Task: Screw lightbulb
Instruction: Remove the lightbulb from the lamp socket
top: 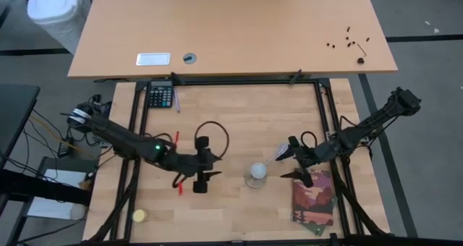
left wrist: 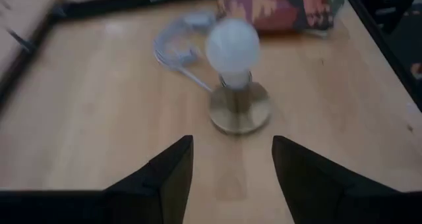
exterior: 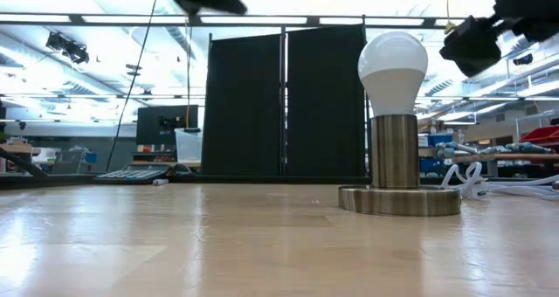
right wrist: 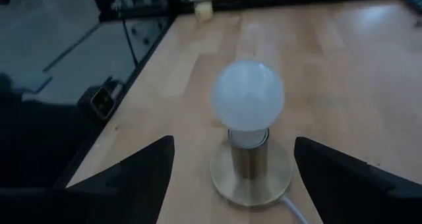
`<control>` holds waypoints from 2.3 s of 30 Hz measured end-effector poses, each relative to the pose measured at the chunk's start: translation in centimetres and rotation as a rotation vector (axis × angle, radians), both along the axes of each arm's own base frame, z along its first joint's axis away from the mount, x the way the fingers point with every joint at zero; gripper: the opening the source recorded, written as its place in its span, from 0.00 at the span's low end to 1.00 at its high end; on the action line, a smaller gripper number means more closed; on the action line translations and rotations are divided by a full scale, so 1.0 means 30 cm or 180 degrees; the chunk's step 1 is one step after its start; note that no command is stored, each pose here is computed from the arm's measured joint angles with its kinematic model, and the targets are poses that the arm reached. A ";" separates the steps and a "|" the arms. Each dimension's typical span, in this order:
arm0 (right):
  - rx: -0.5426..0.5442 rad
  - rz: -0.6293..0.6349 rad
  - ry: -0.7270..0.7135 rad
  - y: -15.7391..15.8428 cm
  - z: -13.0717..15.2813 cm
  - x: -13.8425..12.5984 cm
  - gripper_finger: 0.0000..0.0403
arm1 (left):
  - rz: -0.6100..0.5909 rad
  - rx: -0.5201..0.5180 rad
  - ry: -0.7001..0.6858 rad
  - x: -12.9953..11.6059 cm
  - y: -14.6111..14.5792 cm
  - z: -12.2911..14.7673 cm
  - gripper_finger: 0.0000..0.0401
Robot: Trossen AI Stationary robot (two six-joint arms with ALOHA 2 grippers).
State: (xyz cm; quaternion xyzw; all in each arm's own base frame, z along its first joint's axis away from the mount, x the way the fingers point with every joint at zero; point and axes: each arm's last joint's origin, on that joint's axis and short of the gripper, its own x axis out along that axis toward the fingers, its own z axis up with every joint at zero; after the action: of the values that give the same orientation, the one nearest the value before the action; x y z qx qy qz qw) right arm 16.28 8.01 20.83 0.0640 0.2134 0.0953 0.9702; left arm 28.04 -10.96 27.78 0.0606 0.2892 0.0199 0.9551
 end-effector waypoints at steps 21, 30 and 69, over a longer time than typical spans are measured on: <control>-0.0404 0.0250 -0.0355 -0.017 -0.177 -0.077 0.80 | 0.0170 0.0180 -0.0195 -0.061 0.058 -0.100 0.27; -0.0431 0.0293 -0.0421 -0.035 -0.233 -0.108 0.80 | 0.0143 -0.0137 -0.0272 -0.147 0.090 -0.175 0.14; 0.0148 0.0474 -0.0293 -0.052 -0.260 -0.118 0.80 | -0.0081 -0.1376 -0.0839 -0.484 0.208 -0.488 0.02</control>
State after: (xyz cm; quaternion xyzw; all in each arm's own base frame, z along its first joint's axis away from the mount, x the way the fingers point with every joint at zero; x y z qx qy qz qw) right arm 12.73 6.44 13.02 0.0660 0.1706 0.1750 0.9674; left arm 13.53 -4.72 13.12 -0.1445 0.1590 -0.0467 0.9755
